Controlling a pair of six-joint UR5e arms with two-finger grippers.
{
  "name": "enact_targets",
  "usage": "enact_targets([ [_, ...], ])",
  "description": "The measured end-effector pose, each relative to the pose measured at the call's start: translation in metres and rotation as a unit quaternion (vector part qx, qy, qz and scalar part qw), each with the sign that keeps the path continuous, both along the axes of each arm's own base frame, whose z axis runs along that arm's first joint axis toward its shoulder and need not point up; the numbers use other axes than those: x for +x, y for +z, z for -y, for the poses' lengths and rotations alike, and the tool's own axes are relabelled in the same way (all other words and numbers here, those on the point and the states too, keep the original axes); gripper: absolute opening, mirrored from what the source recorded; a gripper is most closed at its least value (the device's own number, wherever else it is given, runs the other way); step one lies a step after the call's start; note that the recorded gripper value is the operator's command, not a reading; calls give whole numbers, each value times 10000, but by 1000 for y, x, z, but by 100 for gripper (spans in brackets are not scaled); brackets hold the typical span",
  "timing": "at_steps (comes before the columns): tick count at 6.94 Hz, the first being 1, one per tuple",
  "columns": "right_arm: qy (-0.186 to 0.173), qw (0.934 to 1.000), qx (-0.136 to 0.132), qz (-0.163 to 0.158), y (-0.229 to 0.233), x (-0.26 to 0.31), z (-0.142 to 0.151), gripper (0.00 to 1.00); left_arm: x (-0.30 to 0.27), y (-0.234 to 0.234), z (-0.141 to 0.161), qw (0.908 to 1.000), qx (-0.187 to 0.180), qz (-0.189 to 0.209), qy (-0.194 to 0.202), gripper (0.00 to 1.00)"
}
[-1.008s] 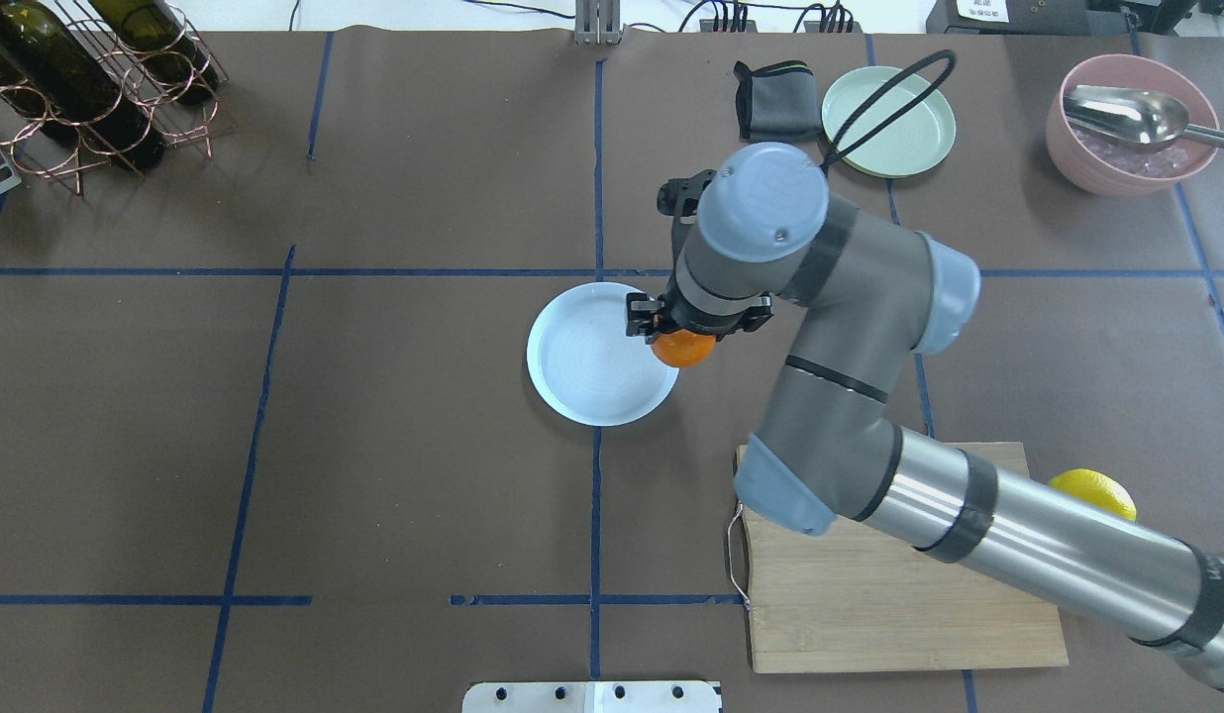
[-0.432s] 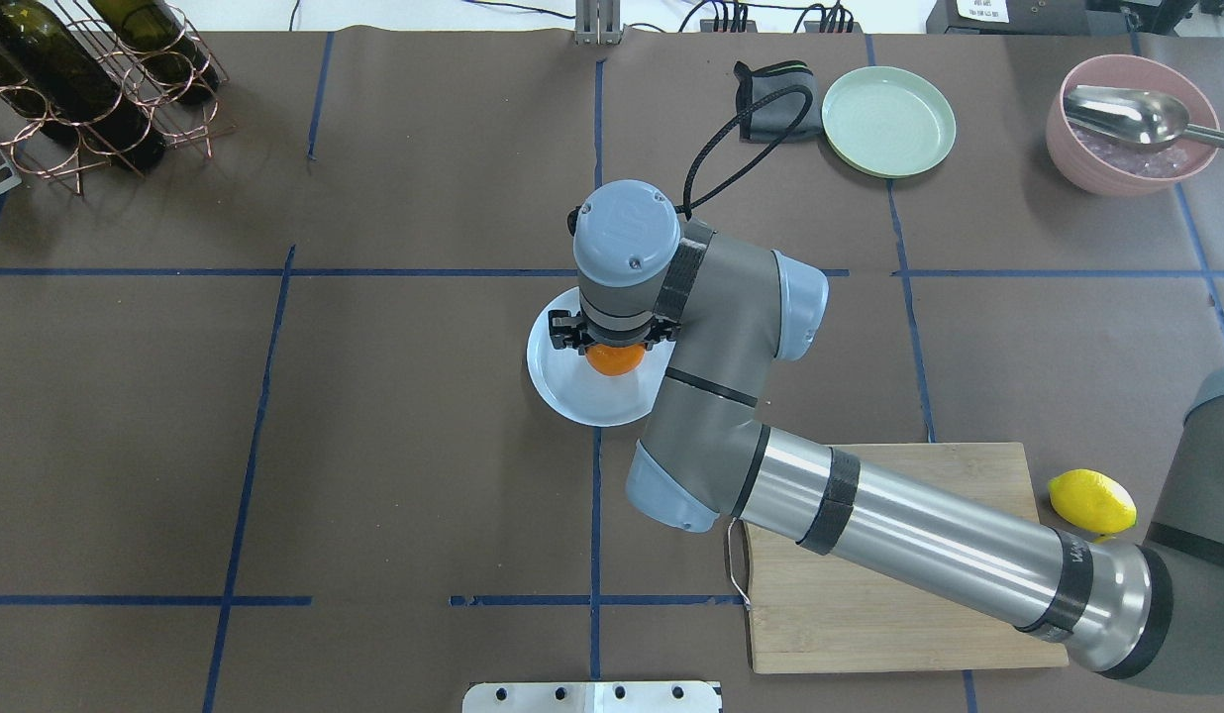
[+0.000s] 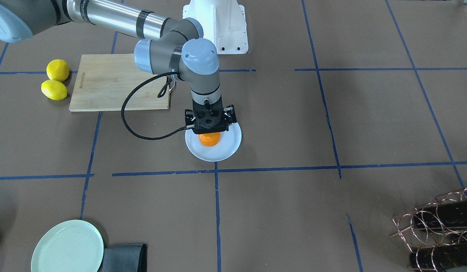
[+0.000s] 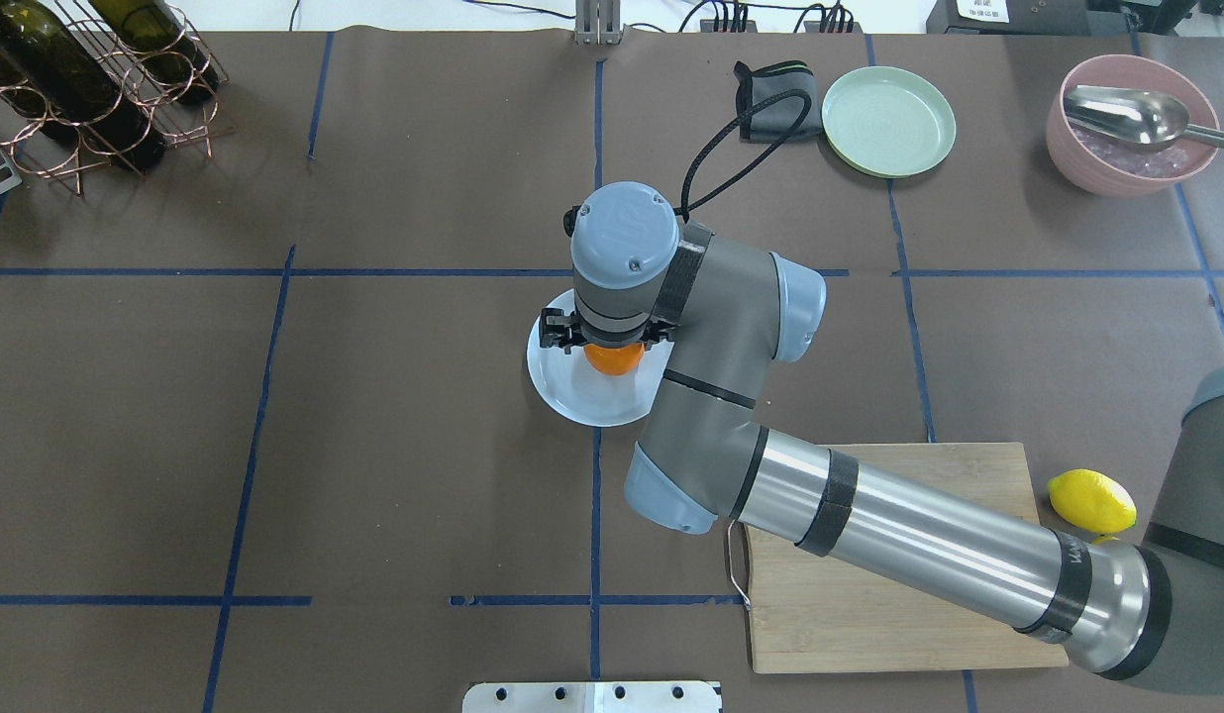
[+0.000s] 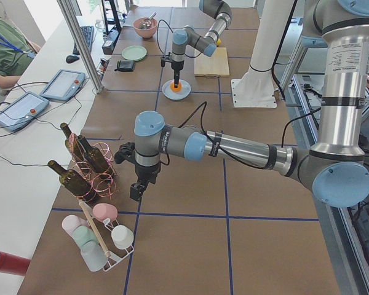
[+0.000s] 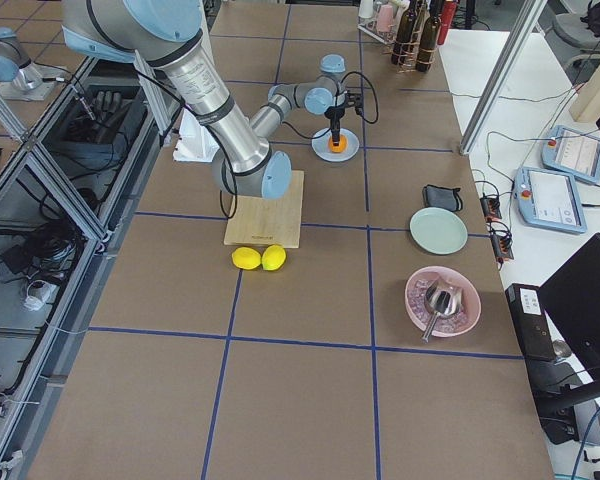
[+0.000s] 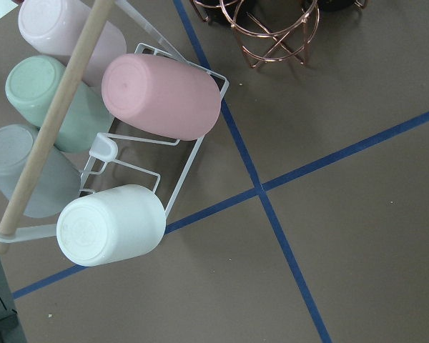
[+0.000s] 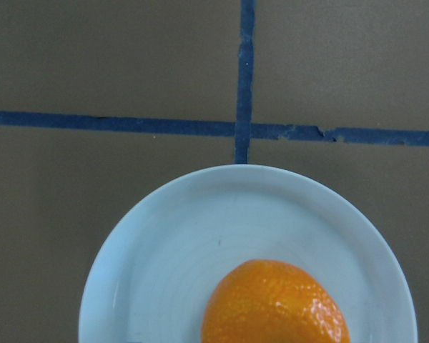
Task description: Pick orange to plate
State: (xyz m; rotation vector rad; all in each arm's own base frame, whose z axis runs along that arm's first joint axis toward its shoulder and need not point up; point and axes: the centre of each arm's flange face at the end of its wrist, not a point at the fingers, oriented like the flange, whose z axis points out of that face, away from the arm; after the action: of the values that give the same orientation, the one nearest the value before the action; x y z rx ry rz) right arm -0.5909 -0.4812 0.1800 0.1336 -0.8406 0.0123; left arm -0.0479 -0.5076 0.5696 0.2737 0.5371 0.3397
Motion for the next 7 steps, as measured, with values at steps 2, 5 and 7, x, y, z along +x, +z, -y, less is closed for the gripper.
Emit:
enact_targets([
  [2, -9, 9999, -145, -26, -11, 73, 16, 100, -8, 8, -1, 9999, -113, -18, -83, 100],
  [5, -342, 9993, 125, -129, 39, 220, 37, 100, -13, 56, -13, 9927, -800, -895, -132, 100],
  [7, -536, 9982, 231, -126, 85, 298, 56, 100, -10, 66, -17, 9866, -1023, -1262, -171, 100],
])
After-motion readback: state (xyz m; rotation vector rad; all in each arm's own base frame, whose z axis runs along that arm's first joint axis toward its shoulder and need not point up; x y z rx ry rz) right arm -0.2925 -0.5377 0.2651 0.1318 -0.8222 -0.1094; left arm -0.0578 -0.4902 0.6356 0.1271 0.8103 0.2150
